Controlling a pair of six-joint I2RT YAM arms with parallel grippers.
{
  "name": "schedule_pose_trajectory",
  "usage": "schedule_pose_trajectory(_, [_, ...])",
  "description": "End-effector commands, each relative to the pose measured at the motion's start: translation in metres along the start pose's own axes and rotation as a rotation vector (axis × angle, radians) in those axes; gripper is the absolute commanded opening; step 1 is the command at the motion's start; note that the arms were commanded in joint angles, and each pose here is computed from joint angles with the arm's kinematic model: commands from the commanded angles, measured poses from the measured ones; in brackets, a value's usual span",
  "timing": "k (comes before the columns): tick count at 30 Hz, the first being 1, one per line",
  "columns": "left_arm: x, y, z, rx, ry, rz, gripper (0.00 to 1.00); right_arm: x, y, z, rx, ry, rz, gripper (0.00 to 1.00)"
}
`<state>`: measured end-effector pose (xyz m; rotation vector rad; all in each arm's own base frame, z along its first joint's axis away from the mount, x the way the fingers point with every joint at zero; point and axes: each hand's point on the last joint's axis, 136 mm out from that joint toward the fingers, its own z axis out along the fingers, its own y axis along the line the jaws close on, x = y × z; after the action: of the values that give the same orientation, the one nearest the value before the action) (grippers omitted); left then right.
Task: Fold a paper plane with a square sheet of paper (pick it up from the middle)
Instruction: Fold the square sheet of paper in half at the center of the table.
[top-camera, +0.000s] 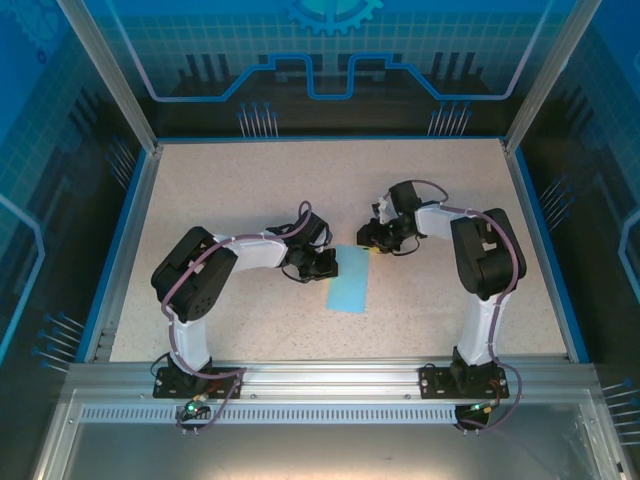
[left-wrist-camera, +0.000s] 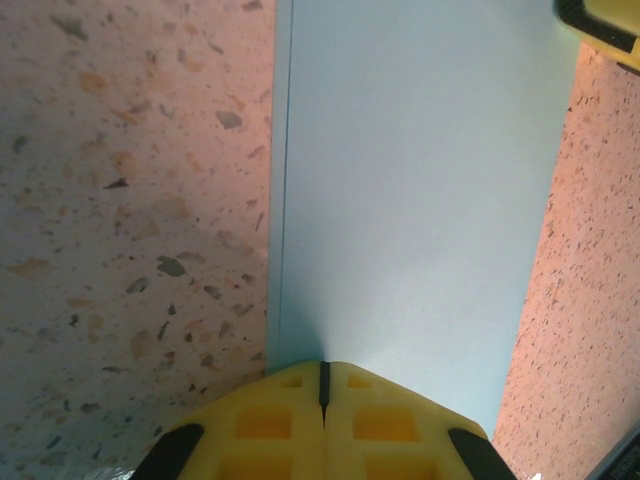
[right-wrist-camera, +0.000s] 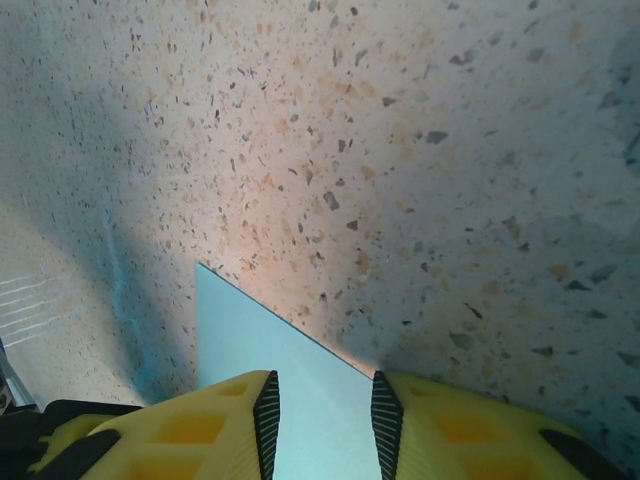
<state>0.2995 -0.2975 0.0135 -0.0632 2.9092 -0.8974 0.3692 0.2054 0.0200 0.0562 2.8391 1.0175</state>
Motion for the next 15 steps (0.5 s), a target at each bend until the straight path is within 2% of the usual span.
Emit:
schedule_pose_trajectory(1, [0.030,0.030,0.011,-0.117,0.102,-0.022,0.00,-0.002,0.006,-0.019,-0.012,-0.022,0.001,0.35])
schedule_pose_trajectory(3, [0.030,0.030,0.010,-0.115,0.102,-0.021,0.00,-0.003,0.022,-0.033,-0.050,-0.039,-0.027,0.35])
schedule_pose_trajectory(7, [0.028,0.029,0.010,-0.113,0.098,-0.021,0.00,0.006,0.031,-0.045,-0.062,-0.051,-0.035,0.36])
schedule_pose_trajectory(15, [0.027,0.027,0.008,-0.109,0.094,-0.019,0.00,0.041,0.020,-0.024,-0.057,0.008,-0.006,0.37])
